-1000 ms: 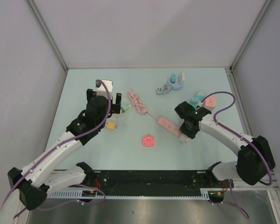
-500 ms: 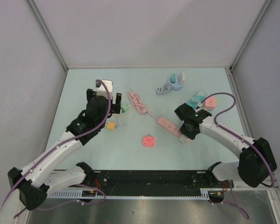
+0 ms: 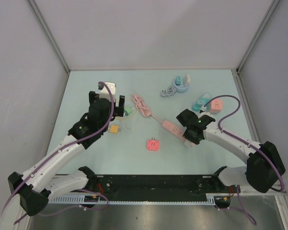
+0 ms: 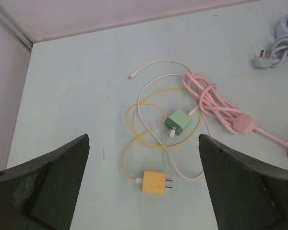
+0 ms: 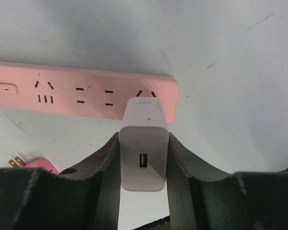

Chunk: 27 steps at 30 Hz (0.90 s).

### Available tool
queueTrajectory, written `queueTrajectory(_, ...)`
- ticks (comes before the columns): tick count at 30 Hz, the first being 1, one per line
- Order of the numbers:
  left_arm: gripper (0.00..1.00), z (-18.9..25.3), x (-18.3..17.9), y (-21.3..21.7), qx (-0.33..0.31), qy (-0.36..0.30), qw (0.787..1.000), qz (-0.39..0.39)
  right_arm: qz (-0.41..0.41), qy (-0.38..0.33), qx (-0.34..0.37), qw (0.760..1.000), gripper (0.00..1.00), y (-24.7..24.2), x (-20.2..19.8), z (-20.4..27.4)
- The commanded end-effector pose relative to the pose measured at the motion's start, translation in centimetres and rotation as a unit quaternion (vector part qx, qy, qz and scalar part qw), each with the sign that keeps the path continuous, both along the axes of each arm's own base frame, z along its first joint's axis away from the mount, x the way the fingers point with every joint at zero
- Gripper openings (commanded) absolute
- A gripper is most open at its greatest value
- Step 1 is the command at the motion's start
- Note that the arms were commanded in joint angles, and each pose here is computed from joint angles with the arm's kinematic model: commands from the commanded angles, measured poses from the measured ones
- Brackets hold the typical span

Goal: Insert the plug
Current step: Insert the plug into the socket.

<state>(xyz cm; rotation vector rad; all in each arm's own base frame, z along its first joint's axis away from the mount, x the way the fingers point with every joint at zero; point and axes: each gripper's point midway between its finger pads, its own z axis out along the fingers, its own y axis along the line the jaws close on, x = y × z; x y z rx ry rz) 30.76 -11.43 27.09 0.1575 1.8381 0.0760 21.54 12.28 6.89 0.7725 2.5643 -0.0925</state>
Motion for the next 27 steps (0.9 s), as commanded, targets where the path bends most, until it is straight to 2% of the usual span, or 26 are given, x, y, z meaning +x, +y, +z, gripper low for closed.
queueTrajectory(1,1.0,0.6,0.4,0.3,-0.005,-0.015,1.0,0.009,-0.005,0.11,-0.029,0.993,0.0,-0.9,-4.4,-5.8)
queueTrajectory(9,1.0,0.6,0.4,0.4,-0.005,-0.015,1.0,0.011,-0.017,0.093,-0.03,0.995,0.0,-2.5,-3.7,-4.7)
queueTrajectory(11,1.0,0.7,0.4,0.4,-0.006,-0.016,1.0,0.011,-0.003,0.112,0.003,0.994,0.0,-1.3,-4.0,-5.8)
queueTrajectory(14,1.0,0.7,0.4,0.4,-0.006,-0.016,1.0,0.01,0.004,0.115,0.014,0.993,0.0,-0.3,-3.8,-6.4)
queueTrajectory(19,1.0,0.5,0.5,0.4,-0.005,-0.014,1.0,0.011,0.026,0.137,-0.034,0.99,0.0,-0.5,-4.3,-7.1)
queueTrajectory(27,1.0,0.4,0.6,0.5,-0.002,-0.013,1.0,0.014,0.021,0.139,-0.054,0.989,0.0,-1.7,-4.7,-6.8)
